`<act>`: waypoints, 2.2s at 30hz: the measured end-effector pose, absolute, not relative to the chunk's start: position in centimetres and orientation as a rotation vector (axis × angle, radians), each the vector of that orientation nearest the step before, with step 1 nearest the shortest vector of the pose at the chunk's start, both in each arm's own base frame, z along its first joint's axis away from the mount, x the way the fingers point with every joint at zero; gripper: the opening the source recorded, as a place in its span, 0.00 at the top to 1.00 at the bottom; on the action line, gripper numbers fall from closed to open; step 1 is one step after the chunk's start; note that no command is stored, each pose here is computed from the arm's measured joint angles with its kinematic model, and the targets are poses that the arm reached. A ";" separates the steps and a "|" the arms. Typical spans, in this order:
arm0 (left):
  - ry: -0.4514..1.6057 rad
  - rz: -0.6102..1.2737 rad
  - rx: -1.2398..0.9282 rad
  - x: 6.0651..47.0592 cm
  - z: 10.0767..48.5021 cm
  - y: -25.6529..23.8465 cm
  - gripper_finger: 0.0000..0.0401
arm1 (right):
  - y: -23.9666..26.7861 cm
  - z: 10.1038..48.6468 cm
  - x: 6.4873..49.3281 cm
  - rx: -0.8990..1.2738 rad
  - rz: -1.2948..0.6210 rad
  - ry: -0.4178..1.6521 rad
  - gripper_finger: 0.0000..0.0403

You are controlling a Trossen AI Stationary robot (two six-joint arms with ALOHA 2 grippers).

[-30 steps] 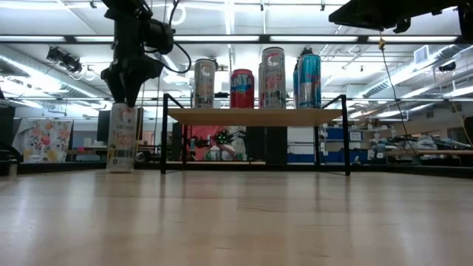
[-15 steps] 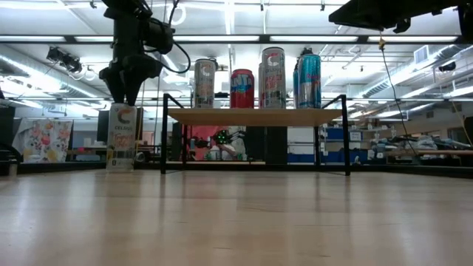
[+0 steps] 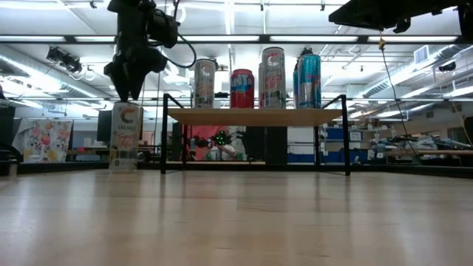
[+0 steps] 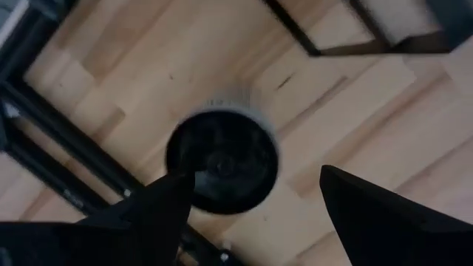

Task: Place canned beverage on shelf
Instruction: Put the white yellow soda can on the shelf aligned with the other white yellow soda can

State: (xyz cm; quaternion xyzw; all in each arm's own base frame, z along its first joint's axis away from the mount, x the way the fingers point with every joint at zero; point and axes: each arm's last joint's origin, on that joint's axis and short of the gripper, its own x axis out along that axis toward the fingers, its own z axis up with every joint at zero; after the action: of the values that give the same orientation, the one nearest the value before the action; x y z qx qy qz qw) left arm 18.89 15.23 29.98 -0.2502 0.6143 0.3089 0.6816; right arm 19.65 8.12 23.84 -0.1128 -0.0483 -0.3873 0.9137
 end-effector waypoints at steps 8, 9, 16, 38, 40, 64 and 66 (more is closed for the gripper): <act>1.391 0.741 -0.512 18.9 30.0 15.2 0.25 | 8.1 23.8 19.7 -0.233 -0.798 -0.099 0.74; 1.390 0.746 -0.511 18.9 30.0 15.2 0.25 | 8.1 23.8 19.7 -0.232 -0.798 -0.099 0.74; 1.389 0.754 -0.535 18.9 29.9 15.5 0.25 | 8.1 23.8 19.7 -0.232 -0.798 -0.099 0.74; 1.399 0.760 -0.559 18.6 29.8 15.9 0.25 | 8.1 23.8 19.7 -0.233 -0.798 -0.099 0.74; 1.412 0.765 -0.568 18.8 29.5 16.1 0.25 | 8.1 23.8 19.7 -0.232 -0.798 -0.100 0.74; 1.505 0.685 -0.563 20.3 27.5 16.7 0.28 | 8.1 23.8 19.7 -0.233 -0.797 -0.099 0.74; 1.509 0.684 -0.565 20.3 27.5 16.7 0.30 | 8.1 23.8 19.7 -0.233 -0.798 -0.099 0.74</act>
State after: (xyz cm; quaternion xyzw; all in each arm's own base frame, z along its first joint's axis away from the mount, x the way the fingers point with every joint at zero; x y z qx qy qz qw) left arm 20.29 16.68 27.52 -0.2477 0.6619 0.2999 0.6408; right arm 19.66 8.12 23.84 -0.1131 -0.0482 -0.3873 0.9137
